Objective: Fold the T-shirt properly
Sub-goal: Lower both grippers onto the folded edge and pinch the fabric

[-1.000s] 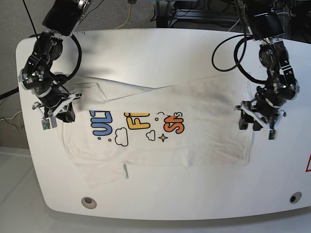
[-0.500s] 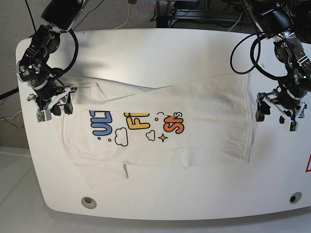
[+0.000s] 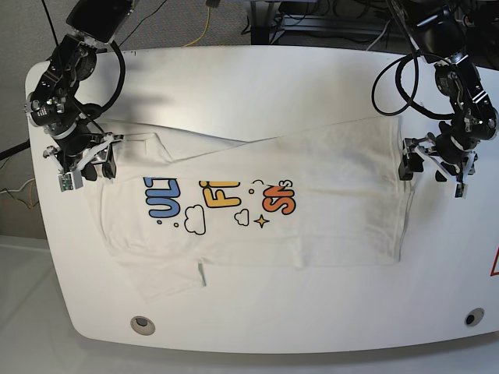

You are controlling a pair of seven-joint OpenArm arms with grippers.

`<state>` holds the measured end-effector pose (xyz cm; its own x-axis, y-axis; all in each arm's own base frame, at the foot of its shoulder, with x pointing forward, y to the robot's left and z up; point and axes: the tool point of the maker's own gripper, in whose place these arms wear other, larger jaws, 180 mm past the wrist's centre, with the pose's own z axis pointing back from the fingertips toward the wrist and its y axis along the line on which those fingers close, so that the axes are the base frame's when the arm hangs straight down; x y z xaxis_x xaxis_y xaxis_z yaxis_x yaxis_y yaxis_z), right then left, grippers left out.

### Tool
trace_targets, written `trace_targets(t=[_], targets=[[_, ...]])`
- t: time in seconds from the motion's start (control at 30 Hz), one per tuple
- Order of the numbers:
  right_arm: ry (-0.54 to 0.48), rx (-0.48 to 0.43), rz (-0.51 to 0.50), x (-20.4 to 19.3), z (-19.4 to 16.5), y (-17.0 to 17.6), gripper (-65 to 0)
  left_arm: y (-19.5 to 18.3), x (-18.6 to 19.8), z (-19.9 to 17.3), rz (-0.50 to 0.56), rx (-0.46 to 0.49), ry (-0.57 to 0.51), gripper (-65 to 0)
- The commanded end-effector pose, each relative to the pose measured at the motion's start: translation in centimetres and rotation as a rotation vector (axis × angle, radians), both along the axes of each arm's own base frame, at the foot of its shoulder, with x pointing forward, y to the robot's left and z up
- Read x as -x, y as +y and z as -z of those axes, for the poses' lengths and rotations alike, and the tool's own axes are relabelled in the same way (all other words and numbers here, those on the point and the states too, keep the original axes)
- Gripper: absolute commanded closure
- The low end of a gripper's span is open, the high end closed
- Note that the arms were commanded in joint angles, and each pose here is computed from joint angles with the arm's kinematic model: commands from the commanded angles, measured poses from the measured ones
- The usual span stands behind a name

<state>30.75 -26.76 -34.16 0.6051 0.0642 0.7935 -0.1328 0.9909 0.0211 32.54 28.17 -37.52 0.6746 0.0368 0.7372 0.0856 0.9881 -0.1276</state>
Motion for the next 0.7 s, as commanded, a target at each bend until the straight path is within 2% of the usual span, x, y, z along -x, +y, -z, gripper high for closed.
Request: trace_targets(t=[0.0, 0.43, 0.67], targets=[[-0.059, 0.024, -0.009, -0.6, -1.9, -0.3, -25.8, 0.4, -0.9, -0.8, -0.004, 0.013, -0.045, -56.0], [-0.059, 0.028, -0.008, -0.4, -1.9, -0.4, -25.7, 0.3, -1.1, 0.6, -0.028, 0.065, -0.057, -56.0], [-0.04, 0.029, -0.007, 0.2, -1.3, -0.4, -25.7, -0.9, -1.6, 0.6, 0.007, 0.068, -0.074, -56.0]])
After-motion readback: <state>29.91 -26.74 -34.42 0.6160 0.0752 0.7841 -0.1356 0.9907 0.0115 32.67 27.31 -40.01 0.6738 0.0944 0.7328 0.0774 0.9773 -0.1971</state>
